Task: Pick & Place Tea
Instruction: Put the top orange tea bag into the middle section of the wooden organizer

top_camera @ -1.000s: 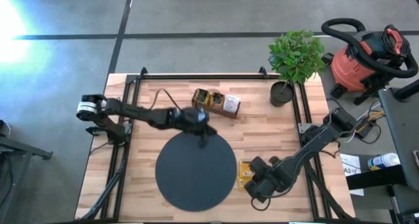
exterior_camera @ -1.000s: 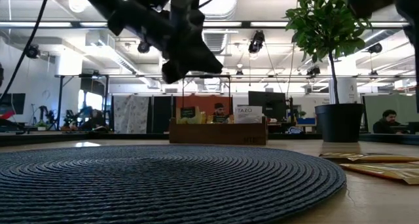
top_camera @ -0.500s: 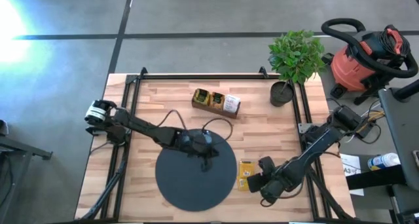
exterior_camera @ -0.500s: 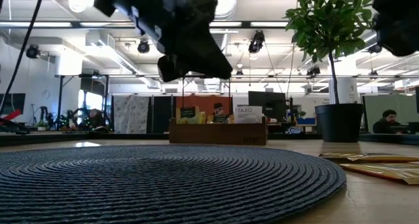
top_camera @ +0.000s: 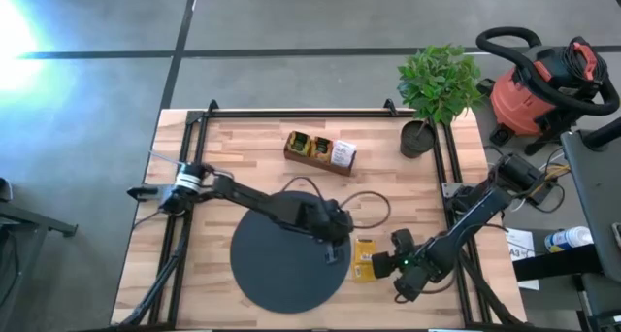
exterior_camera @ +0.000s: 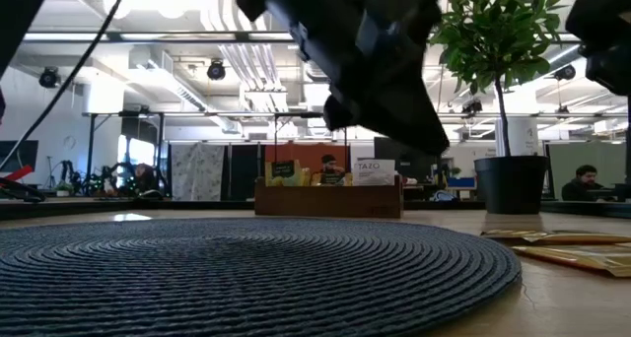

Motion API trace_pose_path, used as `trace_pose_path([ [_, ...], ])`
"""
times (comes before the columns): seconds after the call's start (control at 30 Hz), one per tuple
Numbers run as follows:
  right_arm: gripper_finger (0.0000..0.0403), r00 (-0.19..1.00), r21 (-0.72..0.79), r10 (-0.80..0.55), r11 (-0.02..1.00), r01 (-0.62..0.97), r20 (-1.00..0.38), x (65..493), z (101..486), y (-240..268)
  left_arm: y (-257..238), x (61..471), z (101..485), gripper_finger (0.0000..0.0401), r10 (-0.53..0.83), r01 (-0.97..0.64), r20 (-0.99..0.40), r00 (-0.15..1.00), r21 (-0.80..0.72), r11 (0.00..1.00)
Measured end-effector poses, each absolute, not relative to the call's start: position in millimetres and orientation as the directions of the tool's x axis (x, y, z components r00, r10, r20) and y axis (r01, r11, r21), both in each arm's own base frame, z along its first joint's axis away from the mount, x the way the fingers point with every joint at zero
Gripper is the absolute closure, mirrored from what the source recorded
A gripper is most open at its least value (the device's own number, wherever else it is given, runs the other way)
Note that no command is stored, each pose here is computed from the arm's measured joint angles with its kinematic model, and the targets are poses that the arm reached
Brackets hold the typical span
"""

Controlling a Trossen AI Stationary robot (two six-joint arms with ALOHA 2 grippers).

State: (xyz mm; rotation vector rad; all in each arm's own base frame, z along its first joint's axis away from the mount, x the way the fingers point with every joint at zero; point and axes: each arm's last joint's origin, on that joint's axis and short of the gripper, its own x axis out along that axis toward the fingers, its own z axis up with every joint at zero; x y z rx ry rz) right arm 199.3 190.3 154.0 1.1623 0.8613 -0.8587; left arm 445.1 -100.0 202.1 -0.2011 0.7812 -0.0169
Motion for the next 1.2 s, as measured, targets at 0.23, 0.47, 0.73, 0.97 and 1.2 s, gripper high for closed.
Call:
trace_pose_path([
  [0.23,0.0193,0.514,0.502,-0.098,0.126,0.856,-0.852,199.6,139.8,189.0,-107.6,463.3,176.2,0.0362,-0.169,0.040,-0.735,0.656,-0.189,0.981],
  [0.47,0.0193,0.522,0.508,-0.121,0.130,0.852,-0.845,200.4,126.9,188.7,-110.8,464.2,167.1,0.0362,-0.184,0.040,-0.746,0.640,-0.206,0.978],
  [0.73,0.0193,0.558,0.549,-0.127,0.103,0.830,-0.820,208.8,125.9,186.4,-110.7,465.9,166.7,0.0362,-0.190,0.034,-0.723,0.665,-0.224,0.974],
  [0.97,0.0194,0.558,0.544,-0.155,0.129,0.829,-0.815,219.3,126.0,175.1,-111.1,465.7,165.5,0.0362,-0.193,0.029,-0.718,0.669,-0.234,0.972],
  [1.2,0.0204,0.558,0.539,-0.153,0.150,0.829,-0.816,223.8,126.3,171.1,-111.1,462.5,159.2,0.0362,-0.195,0.008,-0.731,0.654,-0.251,0.968],
])
